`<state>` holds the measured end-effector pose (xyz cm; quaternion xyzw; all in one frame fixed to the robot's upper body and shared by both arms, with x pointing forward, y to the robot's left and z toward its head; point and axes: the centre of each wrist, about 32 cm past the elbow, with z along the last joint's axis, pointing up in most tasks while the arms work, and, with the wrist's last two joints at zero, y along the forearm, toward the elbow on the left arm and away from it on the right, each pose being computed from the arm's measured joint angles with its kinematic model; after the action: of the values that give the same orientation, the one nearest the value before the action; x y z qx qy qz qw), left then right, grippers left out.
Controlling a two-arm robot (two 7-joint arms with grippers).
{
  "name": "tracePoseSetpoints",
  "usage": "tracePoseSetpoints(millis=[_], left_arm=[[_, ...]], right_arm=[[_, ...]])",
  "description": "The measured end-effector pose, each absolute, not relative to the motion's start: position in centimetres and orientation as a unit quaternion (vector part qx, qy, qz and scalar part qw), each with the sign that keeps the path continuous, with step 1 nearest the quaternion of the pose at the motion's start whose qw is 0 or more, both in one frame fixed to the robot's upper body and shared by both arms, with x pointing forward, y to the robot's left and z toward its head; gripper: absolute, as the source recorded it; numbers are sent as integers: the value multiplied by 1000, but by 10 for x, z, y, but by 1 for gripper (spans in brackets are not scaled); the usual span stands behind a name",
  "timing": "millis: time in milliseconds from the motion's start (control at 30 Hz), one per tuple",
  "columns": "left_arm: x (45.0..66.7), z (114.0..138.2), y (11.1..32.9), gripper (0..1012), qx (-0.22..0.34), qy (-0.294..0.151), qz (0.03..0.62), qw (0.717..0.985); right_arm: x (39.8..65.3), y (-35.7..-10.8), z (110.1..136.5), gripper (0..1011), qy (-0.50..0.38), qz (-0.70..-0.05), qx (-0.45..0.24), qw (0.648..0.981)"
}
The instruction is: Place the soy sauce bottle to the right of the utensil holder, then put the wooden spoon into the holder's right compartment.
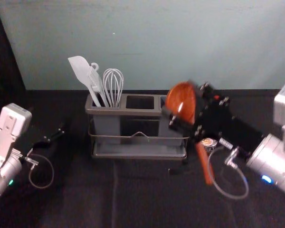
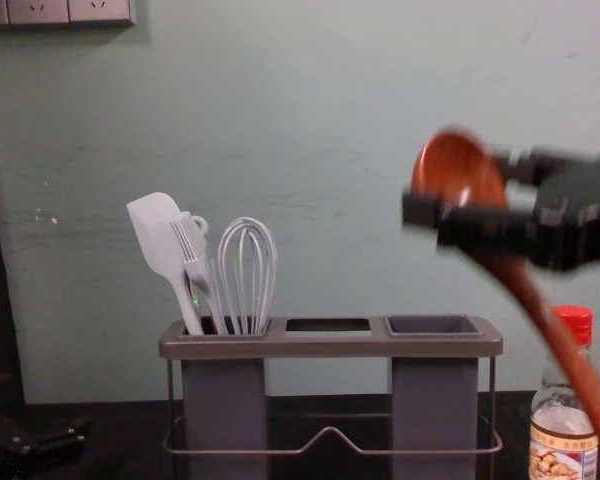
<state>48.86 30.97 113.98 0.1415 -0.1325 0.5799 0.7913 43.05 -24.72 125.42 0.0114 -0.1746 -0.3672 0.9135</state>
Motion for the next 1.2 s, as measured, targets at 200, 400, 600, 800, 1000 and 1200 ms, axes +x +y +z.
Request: tracePoseSetpoints(millis=[200, 400, 600, 800, 1000, 1200], left_arm=[[489, 1140, 310, 1012, 142, -132, 580, 791], [489, 1140, 310, 1011, 142, -132, 580, 791], [489, 1140, 310, 1011, 142, -132, 580, 791], [489, 1140, 310, 1011, 141, -133, 580, 791], [489, 1140, 310, 1012, 142, -132, 580, 791], [489, 1140, 310, 1011, 141, -132, 580, 791]], right_arm=[[446, -245, 1273, 841, -206, -394, 50, 894], [470, -240, 1290, 841, -214, -408, 62, 885], [505, -230, 1304, 840, -204, -423, 50, 881], [540, -219, 1314, 841, -187, -437, 27, 879], [564, -207, 1314, 841, -174, -441, 9, 881], [577, -200, 1309, 841, -166, -437, 1, 884]])
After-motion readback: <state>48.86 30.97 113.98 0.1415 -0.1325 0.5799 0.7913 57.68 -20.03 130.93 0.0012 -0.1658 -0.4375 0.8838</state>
